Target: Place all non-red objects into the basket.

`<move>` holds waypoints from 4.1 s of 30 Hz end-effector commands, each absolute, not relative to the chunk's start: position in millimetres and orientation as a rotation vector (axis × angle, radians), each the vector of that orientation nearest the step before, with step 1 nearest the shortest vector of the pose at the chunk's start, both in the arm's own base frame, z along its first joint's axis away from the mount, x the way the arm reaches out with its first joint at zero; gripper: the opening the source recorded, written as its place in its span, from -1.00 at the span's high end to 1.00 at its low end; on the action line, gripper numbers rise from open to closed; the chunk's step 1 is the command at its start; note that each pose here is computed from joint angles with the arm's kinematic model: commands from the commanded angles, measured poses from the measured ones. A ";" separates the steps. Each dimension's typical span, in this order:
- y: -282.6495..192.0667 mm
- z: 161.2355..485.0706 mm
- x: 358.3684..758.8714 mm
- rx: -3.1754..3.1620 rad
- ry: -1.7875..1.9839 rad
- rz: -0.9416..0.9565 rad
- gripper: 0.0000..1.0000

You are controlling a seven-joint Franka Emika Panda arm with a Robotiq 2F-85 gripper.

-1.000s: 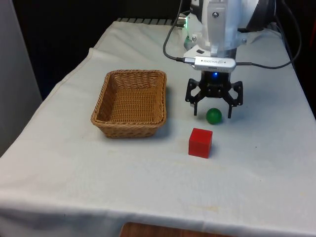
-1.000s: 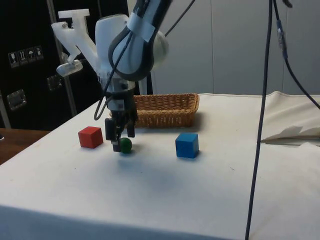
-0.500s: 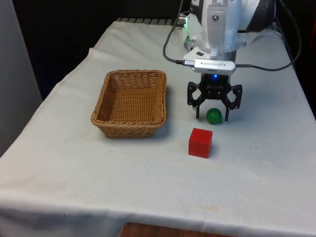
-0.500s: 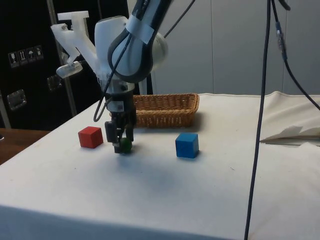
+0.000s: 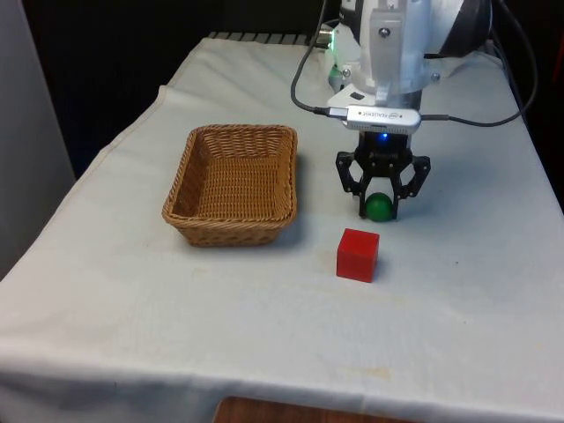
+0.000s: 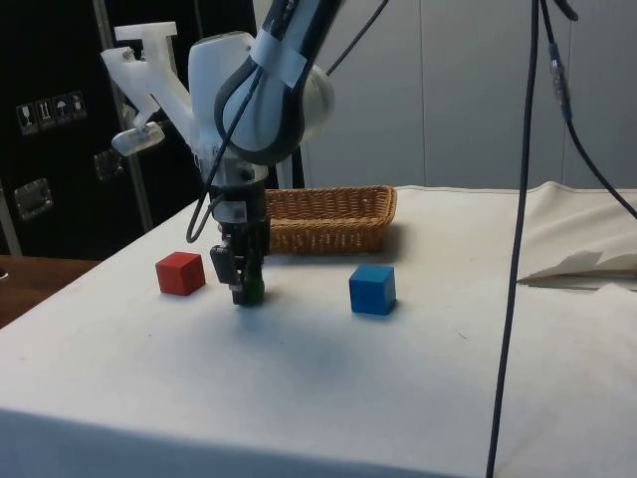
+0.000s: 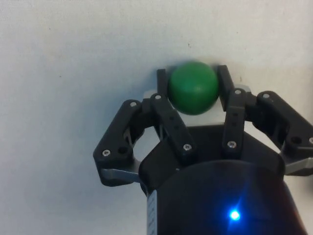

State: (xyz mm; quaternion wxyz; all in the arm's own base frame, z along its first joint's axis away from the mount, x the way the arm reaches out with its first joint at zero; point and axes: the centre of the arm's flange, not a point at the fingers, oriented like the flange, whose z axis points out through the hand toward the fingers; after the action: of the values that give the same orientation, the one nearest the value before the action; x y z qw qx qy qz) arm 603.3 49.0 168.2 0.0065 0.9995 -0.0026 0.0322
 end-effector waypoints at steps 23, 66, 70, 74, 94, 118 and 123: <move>43.1 241.0 611.1 3.137 0.011 0.104 1.00; -71.4 256.7 622.8 3.060 0.044 0.102 1.00; -78.9 250.6 623.0 3.051 0.043 0.098 1.00; -92.4 240.9 624.1 3.032 0.037 0.093 1.00; -132.4 216.8 631.6 3.008 -0.025 0.073 1.00; -149.8 221.1 632.3 3.026 -0.059 0.075 1.00; -155.2 227.4 631.4 3.028 -0.057 0.076 1.00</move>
State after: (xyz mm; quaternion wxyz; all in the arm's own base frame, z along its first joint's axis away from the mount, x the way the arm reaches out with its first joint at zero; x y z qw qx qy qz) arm 631.0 -155.8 226.7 0.0577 0.9978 -0.0207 0.0246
